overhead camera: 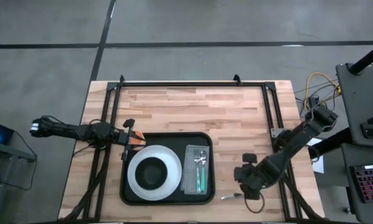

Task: Set up tray
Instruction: Put the green knife to the left of the green fork on the gray napkin on the black tray

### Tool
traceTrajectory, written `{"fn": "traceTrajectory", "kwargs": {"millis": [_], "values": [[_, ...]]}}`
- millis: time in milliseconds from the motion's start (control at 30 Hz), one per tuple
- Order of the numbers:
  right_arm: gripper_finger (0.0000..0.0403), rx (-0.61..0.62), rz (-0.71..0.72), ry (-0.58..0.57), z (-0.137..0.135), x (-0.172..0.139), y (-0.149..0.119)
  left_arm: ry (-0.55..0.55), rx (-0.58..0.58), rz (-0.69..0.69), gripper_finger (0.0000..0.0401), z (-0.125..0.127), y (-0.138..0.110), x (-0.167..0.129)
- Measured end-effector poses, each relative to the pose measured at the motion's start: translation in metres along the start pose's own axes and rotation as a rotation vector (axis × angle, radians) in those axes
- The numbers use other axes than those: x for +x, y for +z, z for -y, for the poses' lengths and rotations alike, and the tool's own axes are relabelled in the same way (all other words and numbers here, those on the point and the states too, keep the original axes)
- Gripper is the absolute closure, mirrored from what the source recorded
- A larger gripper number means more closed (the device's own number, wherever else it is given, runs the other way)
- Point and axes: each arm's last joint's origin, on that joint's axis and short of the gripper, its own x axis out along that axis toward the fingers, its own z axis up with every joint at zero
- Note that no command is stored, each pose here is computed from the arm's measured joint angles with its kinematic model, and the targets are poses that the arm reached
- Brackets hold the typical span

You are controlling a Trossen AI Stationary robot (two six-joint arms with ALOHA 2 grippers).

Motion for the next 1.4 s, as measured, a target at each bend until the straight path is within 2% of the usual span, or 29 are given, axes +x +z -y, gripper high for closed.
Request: {"fn": "traceTrajectory", "kwargs": {"millis": [433,733,1033,1400], "values": [[0.0273,-0.073,-0.054,0.071,-0.022,0.012,-0.046,-0.001,0.0,-0.005,0.033,0.0,0.0,0.0],[0.0271,-0.113,-0.108,0.082,-0.019,0.034,-0.074,-0.001,0.0,-0.004,0.033,0.0,0.0,0.0],[0.0282,-0.133,-0.101,0.117,-0.018,0.043,-0.078,-0.001,0.0,-0.005,0.033,0.0,0.0,0.0],[0.0279,-0.131,-0.101,0.099,-0.016,0.055,-0.081,-0.001,0.0,-0.004,0.033,0.0,0.0,0.0]]}}
